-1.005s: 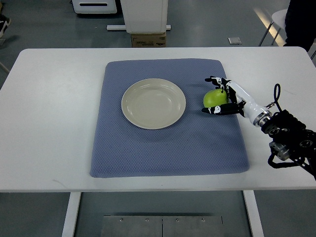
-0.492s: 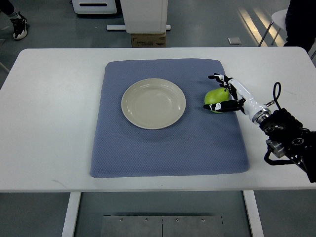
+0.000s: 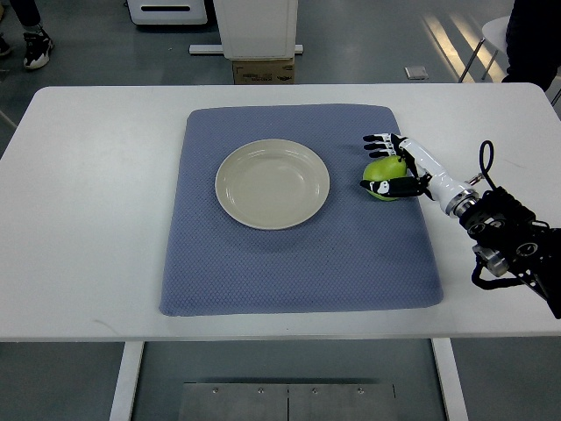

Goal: Place pear on plate with right hand
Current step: 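Close the right hand's fingers around the green pear, then lift the pear with the right hand and carry it above the plate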

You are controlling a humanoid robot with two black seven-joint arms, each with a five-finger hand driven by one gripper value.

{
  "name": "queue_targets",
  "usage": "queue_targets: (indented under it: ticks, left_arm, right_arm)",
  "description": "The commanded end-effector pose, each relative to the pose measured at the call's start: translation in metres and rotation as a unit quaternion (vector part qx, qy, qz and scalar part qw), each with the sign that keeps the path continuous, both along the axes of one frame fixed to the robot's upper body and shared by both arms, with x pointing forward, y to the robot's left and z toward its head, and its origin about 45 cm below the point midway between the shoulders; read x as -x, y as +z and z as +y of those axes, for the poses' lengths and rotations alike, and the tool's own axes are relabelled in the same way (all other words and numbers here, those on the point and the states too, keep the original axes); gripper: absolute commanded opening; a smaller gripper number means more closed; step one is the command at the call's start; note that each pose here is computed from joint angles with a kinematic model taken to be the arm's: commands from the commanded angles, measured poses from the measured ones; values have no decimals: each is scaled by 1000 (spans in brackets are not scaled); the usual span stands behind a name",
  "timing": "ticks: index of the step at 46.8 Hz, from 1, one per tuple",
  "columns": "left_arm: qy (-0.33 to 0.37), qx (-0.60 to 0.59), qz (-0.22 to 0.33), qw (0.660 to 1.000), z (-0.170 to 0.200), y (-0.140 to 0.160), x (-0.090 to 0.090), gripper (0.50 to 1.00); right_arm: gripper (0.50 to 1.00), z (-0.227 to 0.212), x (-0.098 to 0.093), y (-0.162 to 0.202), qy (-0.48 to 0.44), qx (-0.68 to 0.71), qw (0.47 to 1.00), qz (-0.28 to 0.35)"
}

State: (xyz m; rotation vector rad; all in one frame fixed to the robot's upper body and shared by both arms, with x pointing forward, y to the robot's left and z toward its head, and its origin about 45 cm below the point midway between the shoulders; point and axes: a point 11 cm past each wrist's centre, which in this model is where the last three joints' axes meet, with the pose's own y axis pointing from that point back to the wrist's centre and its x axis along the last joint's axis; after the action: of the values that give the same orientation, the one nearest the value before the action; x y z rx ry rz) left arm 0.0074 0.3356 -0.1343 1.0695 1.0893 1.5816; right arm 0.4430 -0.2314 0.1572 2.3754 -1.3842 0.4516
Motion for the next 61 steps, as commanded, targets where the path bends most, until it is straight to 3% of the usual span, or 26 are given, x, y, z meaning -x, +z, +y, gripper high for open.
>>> queue_targets:
  ticks: [1, 28, 45, 61]
  left_arm:
    - [0, 0, 0, 1000, 0, 0, 0, 1000]
    - [0, 0, 0, 1000, 0, 0, 0, 1000]
    - [0, 0, 0, 1000, 0, 0, 0, 1000]
    - [0, 0, 0, 1000, 0, 0, 0, 1000]
  right_arm:
    - [500, 2, -1, 2, 13, 16, 1000, -3]
    - [500, 5, -9, 15, 15, 16, 1000, -16]
    - [500, 0, -35, 67, 18, 15, 998, -61]
    - [500, -3, -41, 81, 26, 13, 997, -65]
